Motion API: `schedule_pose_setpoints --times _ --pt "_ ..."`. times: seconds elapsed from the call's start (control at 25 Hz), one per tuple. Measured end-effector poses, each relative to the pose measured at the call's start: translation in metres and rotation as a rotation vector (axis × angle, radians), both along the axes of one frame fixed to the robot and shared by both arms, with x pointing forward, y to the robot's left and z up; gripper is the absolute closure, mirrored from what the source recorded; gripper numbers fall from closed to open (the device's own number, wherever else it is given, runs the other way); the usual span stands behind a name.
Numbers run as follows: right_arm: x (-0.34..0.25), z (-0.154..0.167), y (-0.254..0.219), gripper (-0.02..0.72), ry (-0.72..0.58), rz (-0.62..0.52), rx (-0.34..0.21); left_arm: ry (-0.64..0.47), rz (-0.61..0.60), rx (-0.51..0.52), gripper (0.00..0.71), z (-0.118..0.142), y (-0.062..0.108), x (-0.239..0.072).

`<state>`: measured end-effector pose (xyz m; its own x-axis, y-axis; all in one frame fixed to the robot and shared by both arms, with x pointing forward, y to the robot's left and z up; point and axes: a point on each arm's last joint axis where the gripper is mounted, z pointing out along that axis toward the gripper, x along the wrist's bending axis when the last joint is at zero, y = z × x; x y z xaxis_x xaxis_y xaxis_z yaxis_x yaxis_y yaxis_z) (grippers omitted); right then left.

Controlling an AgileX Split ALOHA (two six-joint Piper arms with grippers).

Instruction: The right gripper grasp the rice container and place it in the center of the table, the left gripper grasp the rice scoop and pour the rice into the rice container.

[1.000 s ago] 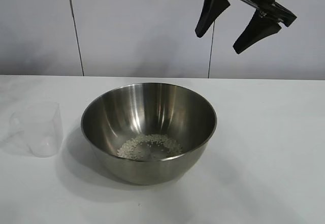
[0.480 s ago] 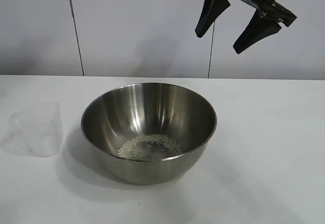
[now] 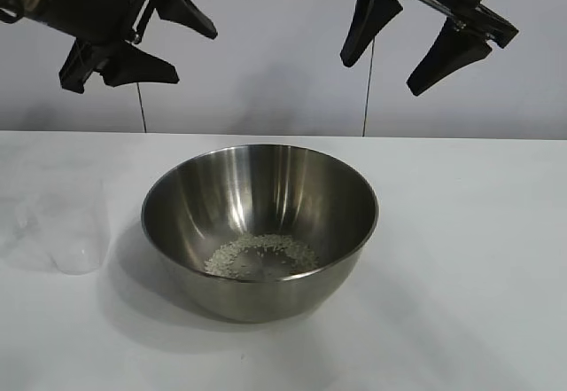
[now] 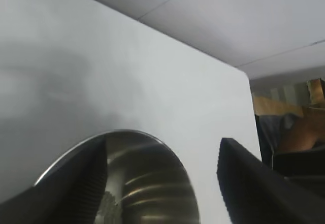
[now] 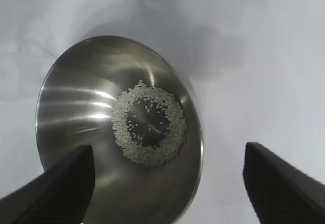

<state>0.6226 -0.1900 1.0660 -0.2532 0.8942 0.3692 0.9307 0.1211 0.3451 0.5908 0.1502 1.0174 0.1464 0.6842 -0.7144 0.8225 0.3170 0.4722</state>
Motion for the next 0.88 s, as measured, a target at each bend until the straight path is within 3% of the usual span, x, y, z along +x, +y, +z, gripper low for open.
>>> schedule_pose_setpoints --times 0.88 --pt "-0.0019 -0.0006 0.0000 0.146 0.020 0.009 -0.003 0.001 -0.028 -0.007 0.261 0.0029 -0.0020 -0.0006"
